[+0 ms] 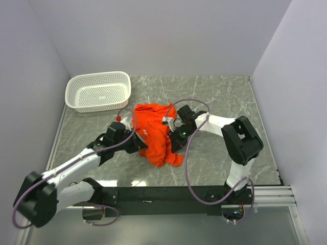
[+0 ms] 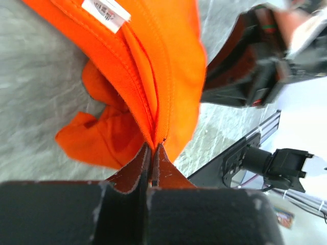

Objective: Fold and stack the t-shirts
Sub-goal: Flatten the tshirt out

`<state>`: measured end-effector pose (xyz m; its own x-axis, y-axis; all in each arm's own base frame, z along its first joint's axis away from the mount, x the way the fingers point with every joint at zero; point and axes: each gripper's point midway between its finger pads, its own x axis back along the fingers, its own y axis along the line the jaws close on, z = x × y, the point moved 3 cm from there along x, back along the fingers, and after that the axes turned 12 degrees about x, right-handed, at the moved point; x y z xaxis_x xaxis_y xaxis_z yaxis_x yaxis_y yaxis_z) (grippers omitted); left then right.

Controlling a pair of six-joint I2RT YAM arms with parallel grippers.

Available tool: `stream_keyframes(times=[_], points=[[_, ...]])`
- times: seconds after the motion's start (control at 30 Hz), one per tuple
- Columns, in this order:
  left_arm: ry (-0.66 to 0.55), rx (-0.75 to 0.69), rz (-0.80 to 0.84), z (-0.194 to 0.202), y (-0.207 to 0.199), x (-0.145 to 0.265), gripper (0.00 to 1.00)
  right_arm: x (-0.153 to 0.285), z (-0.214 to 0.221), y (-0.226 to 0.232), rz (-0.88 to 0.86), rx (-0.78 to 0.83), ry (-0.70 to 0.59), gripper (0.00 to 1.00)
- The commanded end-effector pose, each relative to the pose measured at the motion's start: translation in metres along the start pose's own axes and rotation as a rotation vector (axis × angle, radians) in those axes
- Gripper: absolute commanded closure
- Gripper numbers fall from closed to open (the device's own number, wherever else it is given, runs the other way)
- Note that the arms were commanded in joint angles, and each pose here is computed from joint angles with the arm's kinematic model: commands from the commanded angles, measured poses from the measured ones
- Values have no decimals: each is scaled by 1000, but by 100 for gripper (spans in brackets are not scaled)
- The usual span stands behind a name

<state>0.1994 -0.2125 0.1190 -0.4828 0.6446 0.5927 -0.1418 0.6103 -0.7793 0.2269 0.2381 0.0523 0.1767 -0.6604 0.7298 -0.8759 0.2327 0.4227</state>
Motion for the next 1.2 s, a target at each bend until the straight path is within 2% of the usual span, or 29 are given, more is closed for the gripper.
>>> stream_keyframes(times=[0.0,0.03,0.1,0.17,0.23,0.27,0.33,0.37,0.5,0.67,0.77,0.8,0.9,1.0,1.03,1.1,1.17], points=[[-127,-23,-5,-18,-14,29,100,16,-11,-3,60,7,-16,92],[-155,-14,-13,-22,-13,36,100,31,-12,-8,104,2,-46,100],[-238,1,-18,-32,-14,58,100,53,-10,-21,198,-13,-69,100],[-304,-1,19,-41,-23,78,99,92,-2,-34,294,-63,-124,100],[-332,8,16,-46,-23,90,100,125,5,-37,359,-36,-152,100],[-342,-3,34,-49,-29,96,100,143,21,-40,388,-80,-154,100],[-325,-7,36,-49,-30,98,100,169,33,-36,446,-19,-150,100],[-317,-13,36,-51,-33,97,100,182,49,-33,461,-55,-137,100],[-250,-16,63,-46,-38,86,100,208,74,-14,533,3,-110,100],[-175,-15,115,-39,-42,75,100,221,82,15,619,106,-123,100],[-124,-15,114,-30,-39,75,100,217,83,40,557,195,-130,100],[-118,-13,99,-28,-36,77,100,217,82,47,523,284,-118,100],[-125,17,23,-19,-18,86,100,212,97,71,439,370,-43,100],[-137,102,-38,-7,1,96,100,214,126,61,532,344,105,100],[-141,137,-56,-3,6,98,100,211,147,56,574,314,198,100],[-162,229,-84,5,19,105,100,217,166,36,706,285,290,100],[-190,263,-116,7,27,109,100,220,176,30,752,254,321,100]])
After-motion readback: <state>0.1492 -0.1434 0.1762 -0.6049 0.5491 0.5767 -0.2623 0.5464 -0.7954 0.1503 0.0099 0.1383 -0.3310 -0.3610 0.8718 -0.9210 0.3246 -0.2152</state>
